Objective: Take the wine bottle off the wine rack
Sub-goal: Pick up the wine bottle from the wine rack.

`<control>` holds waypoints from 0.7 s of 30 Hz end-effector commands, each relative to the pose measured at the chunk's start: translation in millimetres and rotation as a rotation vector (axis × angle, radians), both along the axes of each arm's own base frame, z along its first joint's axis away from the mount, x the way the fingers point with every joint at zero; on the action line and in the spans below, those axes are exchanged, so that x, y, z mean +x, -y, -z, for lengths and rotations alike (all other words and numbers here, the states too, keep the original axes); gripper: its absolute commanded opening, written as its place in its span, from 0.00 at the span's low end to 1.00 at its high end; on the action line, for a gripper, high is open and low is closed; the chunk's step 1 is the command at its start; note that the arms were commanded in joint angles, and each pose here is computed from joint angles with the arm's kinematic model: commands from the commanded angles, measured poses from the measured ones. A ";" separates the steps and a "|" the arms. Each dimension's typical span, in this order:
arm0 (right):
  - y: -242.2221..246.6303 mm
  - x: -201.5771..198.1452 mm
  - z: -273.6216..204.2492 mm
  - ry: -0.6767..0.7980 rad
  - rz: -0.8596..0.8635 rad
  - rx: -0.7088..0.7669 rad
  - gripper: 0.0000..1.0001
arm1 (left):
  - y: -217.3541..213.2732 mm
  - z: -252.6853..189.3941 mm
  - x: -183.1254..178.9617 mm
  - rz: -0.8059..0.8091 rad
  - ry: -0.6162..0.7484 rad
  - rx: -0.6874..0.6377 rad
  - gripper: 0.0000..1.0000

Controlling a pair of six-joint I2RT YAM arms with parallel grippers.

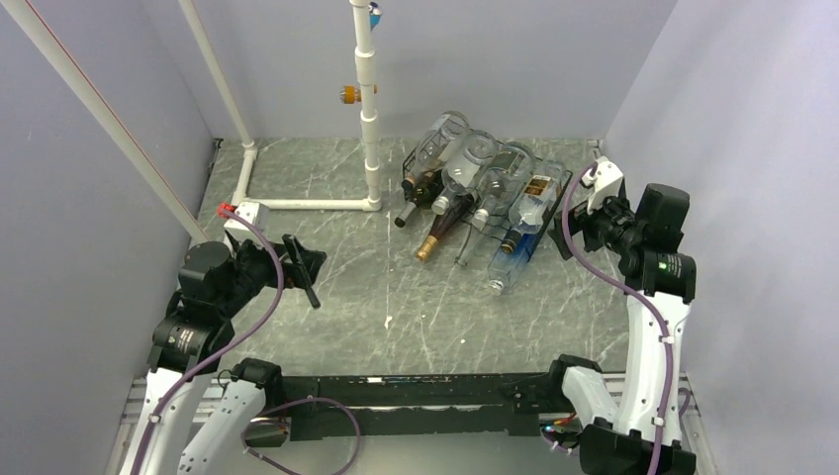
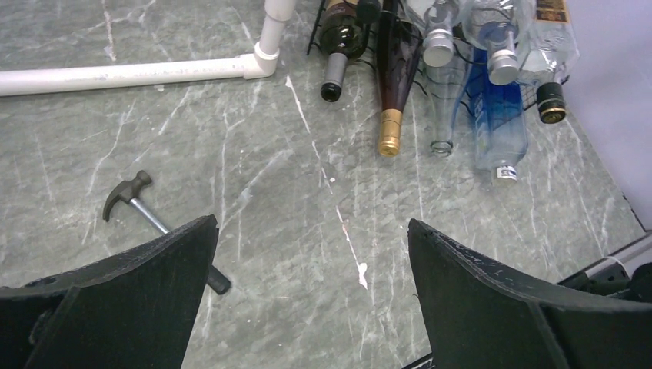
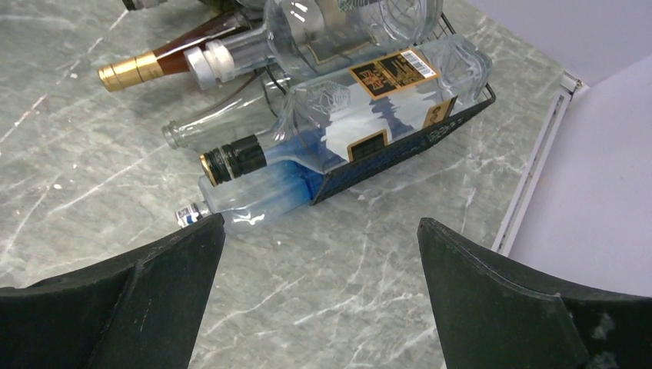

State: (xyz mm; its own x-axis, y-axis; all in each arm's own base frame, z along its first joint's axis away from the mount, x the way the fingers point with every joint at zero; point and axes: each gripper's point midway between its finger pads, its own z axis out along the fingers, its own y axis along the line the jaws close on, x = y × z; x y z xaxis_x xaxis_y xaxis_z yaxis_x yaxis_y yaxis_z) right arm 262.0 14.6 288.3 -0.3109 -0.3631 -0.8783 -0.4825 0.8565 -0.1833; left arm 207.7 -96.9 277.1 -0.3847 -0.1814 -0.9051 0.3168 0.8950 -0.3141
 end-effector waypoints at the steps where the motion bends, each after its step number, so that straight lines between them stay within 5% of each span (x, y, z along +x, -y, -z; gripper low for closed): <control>1: -9.2 7.2 -29.8 0.077 -0.023 0.036 1.00 | 15.8 -17.1 -1.8 0.085 0.055 -0.047 0.99; 14: 29.2 9.3 -17.7 0.069 0.280 0.010 1.00 | 31.5 -12.9 -10.0 0.161 -0.012 -0.108 0.99; 21: 6.7 4.8 5.2 0.031 0.147 0.099 1.00 | 30.3 1.0 -11.6 0.164 -0.002 -0.089 0.99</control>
State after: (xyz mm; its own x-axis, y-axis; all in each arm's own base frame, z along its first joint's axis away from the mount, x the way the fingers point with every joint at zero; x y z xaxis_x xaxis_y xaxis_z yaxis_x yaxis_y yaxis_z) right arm 265.1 -5.3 281.2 -0.3762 -0.2473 -0.8929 -0.2928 0.9461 -0.1386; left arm 197.3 -123.9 271.1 -0.4548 -0.1988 -0.8681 0.4170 0.8138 -0.4049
